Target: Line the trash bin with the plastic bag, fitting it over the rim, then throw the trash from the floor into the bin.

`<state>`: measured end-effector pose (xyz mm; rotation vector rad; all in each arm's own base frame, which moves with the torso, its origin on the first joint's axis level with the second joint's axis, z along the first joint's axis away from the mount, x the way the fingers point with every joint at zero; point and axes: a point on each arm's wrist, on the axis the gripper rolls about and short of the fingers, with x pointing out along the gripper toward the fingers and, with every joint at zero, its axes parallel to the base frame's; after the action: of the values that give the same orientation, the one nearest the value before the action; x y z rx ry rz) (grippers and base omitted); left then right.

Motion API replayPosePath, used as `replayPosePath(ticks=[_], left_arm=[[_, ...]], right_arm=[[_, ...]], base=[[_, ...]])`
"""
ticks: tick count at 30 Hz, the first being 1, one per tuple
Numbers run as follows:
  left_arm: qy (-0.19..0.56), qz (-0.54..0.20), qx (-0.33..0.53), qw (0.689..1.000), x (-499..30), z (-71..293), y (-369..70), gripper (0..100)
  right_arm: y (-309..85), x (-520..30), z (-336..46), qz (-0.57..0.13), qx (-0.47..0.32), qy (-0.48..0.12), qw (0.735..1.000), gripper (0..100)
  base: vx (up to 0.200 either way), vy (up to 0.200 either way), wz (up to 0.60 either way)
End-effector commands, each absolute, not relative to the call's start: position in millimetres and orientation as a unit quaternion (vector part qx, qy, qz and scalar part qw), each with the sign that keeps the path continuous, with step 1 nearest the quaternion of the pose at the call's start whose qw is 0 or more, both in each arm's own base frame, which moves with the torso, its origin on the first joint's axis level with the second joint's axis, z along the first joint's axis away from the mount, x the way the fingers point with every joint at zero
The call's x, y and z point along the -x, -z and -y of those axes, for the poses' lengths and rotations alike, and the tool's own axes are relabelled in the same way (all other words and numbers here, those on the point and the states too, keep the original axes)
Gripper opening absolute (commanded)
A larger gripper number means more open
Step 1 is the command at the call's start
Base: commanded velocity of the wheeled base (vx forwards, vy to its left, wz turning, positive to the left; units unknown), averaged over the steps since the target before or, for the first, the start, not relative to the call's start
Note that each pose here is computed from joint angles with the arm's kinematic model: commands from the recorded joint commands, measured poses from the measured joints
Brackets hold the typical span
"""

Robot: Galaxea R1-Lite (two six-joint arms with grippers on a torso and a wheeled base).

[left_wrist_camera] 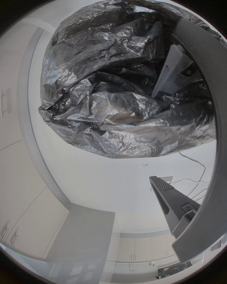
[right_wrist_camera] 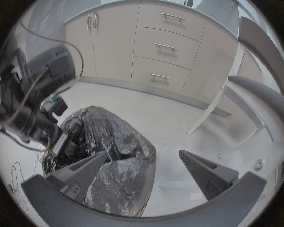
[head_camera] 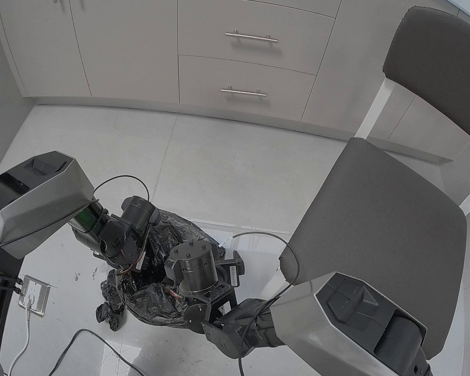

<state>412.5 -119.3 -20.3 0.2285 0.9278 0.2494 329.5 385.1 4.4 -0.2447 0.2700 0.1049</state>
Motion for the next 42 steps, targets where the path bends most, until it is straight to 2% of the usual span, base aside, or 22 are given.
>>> replayPosePath(ticks=[1, 9, 25, 32, 39, 42], left_arm=[[-0.119, -0.441, -0.108, 0.883, -414, 120, 20, 100], [-0.120, -0.429, -0.103, 0.889, -417, 120, 24, 100], [-0.124, -0.424, -0.098, 0.892, -425, 119, 29, 100], [-0.125, -0.425, -0.098, 0.891, -425, 119, 29, 100], [-0.137, -0.409, -0.064, 0.900, -427, 118, 19, 100], [-0.133, -0.389, -0.032, 0.911, -426, 117, -3, 100]], right_arm=[[25, -326, -388, -0.152, 0.141, -0.056, 0.977, 100], [49, -341, -370, -0.174, 0.147, -0.035, 0.973, 100], [61, -306, -363, -0.221, 0.166, -0.080, 0.958, 100], [54, -301, -359, -0.228, 0.161, -0.094, 0.956, 100], [10, -306, -363, -0.195, 0.096, -0.094, 0.972, 100], [-11, -303, -364, -0.187, 0.060, -0.109, 0.974, 100]], base=[[0.000, 0.000, 0.00], [0.000, 0.000, 0.00], [0.000, 0.000, 0.00], [0.000, 0.000, 0.00], [0.000, 0.000, 0.00], [0.000, 0.000, 0.00]])
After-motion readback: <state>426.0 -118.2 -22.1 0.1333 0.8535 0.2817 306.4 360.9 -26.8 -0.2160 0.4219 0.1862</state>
